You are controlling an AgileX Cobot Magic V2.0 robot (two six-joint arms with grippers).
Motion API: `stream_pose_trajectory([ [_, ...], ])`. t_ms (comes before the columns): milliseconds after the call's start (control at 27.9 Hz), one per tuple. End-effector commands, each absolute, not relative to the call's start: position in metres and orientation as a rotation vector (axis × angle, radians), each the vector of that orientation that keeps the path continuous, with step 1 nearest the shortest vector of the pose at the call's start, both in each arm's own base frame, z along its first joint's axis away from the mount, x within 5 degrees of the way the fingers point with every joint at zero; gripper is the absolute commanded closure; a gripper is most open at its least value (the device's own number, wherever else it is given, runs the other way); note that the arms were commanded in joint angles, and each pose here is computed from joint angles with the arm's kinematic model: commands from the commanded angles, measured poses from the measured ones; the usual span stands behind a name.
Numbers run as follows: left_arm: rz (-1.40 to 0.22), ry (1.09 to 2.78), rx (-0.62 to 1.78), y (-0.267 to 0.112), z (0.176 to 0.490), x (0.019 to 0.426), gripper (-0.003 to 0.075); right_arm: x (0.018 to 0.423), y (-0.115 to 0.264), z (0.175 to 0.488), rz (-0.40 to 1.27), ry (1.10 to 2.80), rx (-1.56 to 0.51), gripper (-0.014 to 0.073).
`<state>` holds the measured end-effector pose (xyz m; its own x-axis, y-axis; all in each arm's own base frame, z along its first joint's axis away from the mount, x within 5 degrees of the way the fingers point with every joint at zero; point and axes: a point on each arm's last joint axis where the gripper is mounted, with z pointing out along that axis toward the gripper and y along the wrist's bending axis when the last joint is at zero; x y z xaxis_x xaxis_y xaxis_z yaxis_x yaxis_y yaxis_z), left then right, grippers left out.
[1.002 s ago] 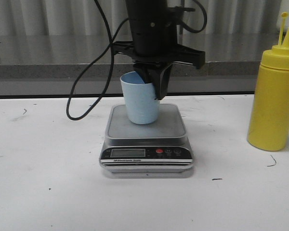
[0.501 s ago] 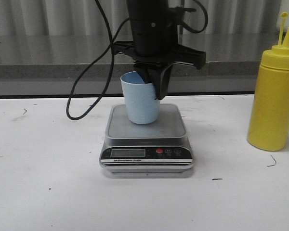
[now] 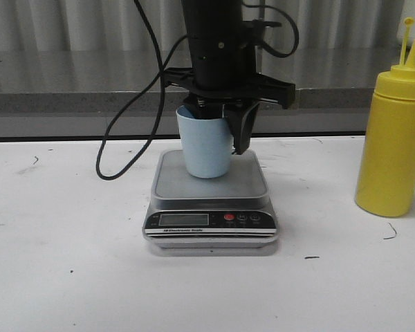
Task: Pour seasoning into cup on scale with both arms
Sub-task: 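Lower the blue cup onto the scale platform with the left gripper, then open the left gripper and raise it away from the cup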
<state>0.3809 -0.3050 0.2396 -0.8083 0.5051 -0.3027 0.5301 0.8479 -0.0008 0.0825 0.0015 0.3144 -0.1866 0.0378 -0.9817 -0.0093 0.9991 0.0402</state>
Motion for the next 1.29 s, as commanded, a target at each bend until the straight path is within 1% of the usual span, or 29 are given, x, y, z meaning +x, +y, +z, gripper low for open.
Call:
stream_pose_trajectory([
  [0,-0.185,2.644,0.754,-0.303,0.281,0.374,0.0273,0.084,0.001,0.331,0.033,1.664,0.021,-0.0014],
  [72,-0.185,2.644,0.753,-0.303,0.283,0.373,0.0221,0.084,0.001,0.331,0.033,1.664,0.021,-0.0014],
  [143,-0.184,2.646,0.753,-0.302,0.285,0.373,0.0202,0.084,0.001,0.331,0.033,1.664,0.021,-0.0014],
  [465,-0.199,2.618,0.743,-0.302,0.302,0.373,0.0205,0.084,0.001,0.331,0.033,1.664,0.021,-0.0014],
  [931,-0.21,2.604,0.738,-0.302,0.309,0.372,0.0205,0.084,0.001,0.331,0.033,1.664,0.021,-0.0014],
  [1253,-0.246,2.549,0.721,-0.294,0.338,0.362,0.0205,0.084,0.001,0.331,0.033,1.664,0.021,-0.0014],
])
